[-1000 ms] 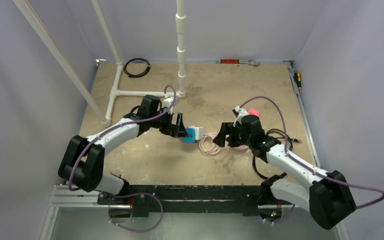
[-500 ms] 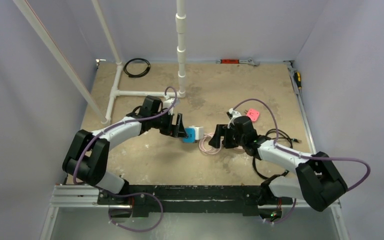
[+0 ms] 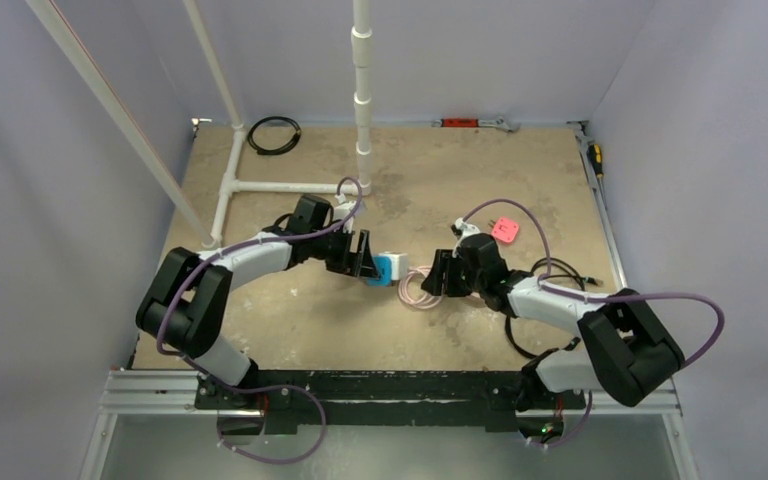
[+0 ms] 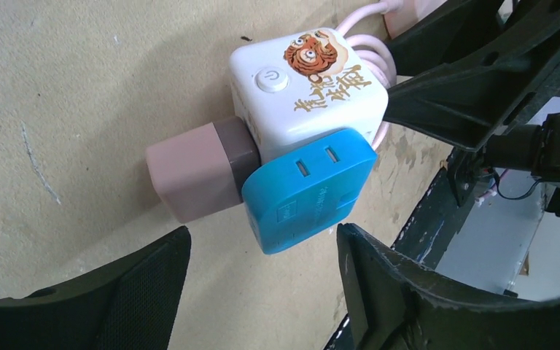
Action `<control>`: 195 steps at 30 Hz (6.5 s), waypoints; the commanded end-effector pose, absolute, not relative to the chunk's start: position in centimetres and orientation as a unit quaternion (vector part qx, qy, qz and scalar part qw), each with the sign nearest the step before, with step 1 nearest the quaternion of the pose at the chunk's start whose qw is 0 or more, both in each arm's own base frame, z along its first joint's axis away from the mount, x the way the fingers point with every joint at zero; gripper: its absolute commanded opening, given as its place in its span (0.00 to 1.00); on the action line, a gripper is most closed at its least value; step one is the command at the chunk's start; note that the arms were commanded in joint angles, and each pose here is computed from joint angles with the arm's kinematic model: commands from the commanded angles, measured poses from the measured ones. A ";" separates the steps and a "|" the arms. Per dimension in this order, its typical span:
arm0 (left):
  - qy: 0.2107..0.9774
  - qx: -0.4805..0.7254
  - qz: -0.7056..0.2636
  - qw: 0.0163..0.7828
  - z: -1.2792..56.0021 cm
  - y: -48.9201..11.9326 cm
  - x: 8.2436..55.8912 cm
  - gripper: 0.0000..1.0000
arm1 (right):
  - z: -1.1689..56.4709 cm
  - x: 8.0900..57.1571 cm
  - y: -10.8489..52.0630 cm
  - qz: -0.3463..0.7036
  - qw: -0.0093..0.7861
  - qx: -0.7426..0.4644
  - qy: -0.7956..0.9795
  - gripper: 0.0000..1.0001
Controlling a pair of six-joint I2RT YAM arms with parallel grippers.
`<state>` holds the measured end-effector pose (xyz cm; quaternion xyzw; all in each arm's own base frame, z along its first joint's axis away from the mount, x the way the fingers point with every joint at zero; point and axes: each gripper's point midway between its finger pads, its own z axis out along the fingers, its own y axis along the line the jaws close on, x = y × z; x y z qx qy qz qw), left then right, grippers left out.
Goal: Pull the plug off the socket
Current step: Remove the plug from the socket.
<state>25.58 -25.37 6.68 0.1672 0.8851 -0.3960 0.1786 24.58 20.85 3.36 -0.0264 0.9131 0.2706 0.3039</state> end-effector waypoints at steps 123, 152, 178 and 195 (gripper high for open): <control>0.846 0.037 -0.192 0.496 22.2 -9.5 36.1 0.94 | 20.4 22.5 32.6 0.122 0.469 -0.093 0.870 0.74; 0.850 0.047 -0.193 0.489 21.8 -9.1 34.9 0.94 | 11.6 23.0 34.5 -0.055 0.430 -0.106 0.895 0.55; 0.826 0.118 -0.325 0.445 20.7 -14.9 32.0 0.91 | 14.8 25.2 33.2 0.100 0.466 -0.103 0.873 0.00; 0.810 0.202 -0.483 0.264 14.8 -24.8 27.2 0.92 | 18.4 26.2 29.6 0.211 0.527 -0.093 0.818 0.00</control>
